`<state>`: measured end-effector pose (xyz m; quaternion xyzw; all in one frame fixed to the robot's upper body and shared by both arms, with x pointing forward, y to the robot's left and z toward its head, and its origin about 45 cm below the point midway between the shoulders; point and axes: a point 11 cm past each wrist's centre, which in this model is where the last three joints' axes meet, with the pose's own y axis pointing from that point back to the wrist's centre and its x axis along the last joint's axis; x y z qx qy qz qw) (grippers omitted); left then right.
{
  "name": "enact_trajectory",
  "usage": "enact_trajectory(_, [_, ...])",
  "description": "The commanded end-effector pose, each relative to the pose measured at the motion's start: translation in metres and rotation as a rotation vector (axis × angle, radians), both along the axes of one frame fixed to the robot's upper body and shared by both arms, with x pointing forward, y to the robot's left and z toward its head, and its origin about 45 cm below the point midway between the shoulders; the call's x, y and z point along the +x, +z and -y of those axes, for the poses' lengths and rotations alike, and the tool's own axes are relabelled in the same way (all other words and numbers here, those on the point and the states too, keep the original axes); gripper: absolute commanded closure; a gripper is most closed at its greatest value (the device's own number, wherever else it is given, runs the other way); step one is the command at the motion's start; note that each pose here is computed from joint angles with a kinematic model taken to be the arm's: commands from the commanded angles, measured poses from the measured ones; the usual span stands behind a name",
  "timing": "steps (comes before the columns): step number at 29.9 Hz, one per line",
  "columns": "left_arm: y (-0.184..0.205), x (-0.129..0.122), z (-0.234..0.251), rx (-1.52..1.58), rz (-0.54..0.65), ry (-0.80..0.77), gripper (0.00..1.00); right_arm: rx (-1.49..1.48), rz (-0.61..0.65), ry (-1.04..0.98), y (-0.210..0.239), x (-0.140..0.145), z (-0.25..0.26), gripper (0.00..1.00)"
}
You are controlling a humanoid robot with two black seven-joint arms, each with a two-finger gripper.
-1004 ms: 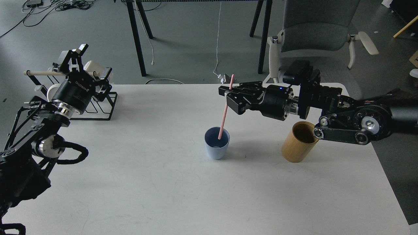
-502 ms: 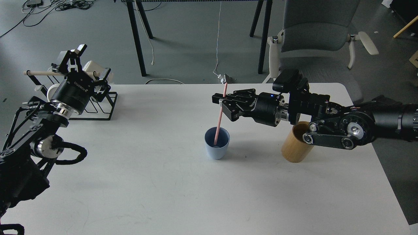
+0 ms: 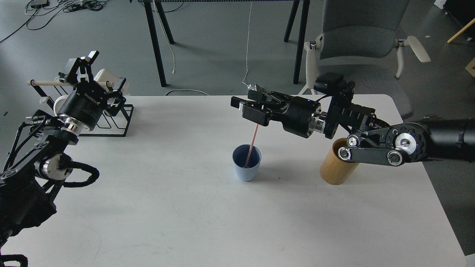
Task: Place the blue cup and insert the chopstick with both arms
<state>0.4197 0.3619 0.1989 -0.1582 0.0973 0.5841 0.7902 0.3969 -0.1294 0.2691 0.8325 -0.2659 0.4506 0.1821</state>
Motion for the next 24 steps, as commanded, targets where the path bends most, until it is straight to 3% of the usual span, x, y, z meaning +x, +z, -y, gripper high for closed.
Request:
enact_trajectory(1, [0.009, 0.005, 0.003, -0.006, 0.022, -0.005, 0.02, 0.134, -0.011, -0.102, 0.02, 0.012, 0.014, 0.01])
enact_trajectory(13, [0.071, 0.038, 0.02, 0.005, 0.152, -0.046, 0.02, 0.826, -0.243, -0.47, 0.058, 0.039, 0.077, 0.01])
enact_trajectory(18, [0.079, 0.041, 0.021, 0.007, 0.168, -0.049, 0.02, 1.076, -0.443, -0.399, 0.056, 0.027, 0.095, 0.01])
enact_trajectory(24, [0.075, 0.038, 0.015, 0.012, 0.158, -0.04, 0.02, 1.256, -0.66, -0.166, 0.041, 0.001, 0.108, 0.01])
